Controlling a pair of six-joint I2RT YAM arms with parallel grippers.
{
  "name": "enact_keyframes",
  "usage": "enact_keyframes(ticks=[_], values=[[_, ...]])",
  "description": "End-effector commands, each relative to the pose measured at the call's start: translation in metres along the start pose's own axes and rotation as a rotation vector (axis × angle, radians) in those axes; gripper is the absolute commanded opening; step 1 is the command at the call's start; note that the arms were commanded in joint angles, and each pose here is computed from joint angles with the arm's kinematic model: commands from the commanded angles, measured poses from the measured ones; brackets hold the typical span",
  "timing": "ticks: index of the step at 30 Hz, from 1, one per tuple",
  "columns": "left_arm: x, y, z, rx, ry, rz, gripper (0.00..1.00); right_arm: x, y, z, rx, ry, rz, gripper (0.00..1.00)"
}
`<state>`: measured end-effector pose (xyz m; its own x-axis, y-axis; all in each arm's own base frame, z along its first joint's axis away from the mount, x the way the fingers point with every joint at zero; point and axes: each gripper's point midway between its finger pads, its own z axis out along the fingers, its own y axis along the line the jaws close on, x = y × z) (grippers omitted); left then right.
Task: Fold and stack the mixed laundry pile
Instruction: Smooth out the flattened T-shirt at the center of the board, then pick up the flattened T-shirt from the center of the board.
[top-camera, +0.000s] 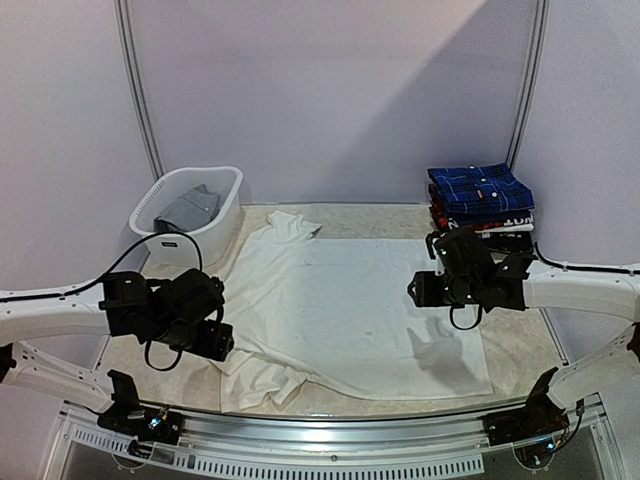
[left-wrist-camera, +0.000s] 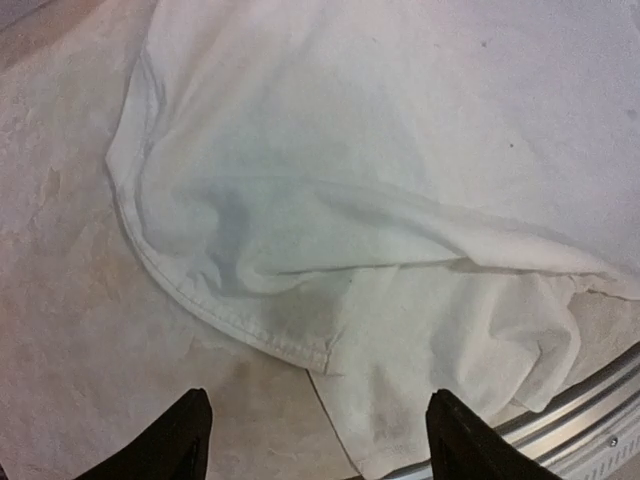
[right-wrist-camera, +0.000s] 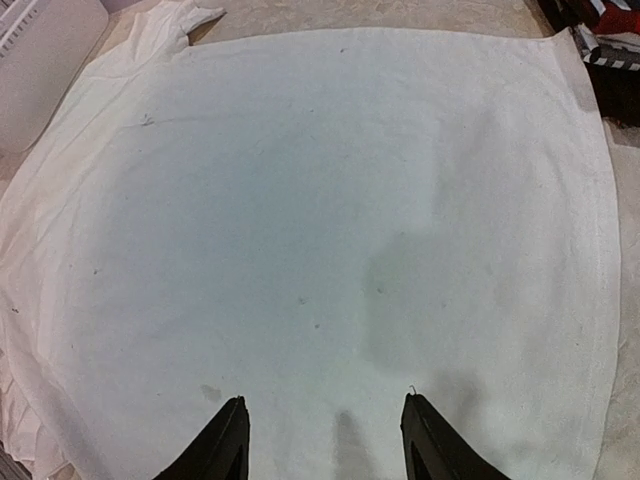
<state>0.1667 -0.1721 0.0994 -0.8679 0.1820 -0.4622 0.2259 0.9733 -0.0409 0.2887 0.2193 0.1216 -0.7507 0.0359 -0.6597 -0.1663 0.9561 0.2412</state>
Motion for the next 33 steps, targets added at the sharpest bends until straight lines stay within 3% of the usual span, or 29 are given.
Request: enact_keyframes(ticks=[1,10,24,31,33], values=[[0.049,-0.003,-0.012,0.065,0.168,0.012,0.72,0.003,-0.002,-0.005,0.009,0.003,0.003,0.53],[0.085,-0.013,0.022,0.049,0.243,0.004,0.63,0.009,-0.011,-0.008,0.039,0.014,0.009,0.54],[0.087,-0.022,0.054,0.010,0.226,0.021,0.45,0.013,-0.017,-0.011,0.052,0.014,0.003,0.54],[0.101,-0.022,0.064,0.007,0.276,0.007,0.27,0.013,-0.019,-0.017,0.052,0.005,0.005,0.54],[0.104,-0.022,0.066,0.012,0.282,0.001,0.17,0.013,-0.020,-0.018,0.055,0.005,0.007,0.54]])
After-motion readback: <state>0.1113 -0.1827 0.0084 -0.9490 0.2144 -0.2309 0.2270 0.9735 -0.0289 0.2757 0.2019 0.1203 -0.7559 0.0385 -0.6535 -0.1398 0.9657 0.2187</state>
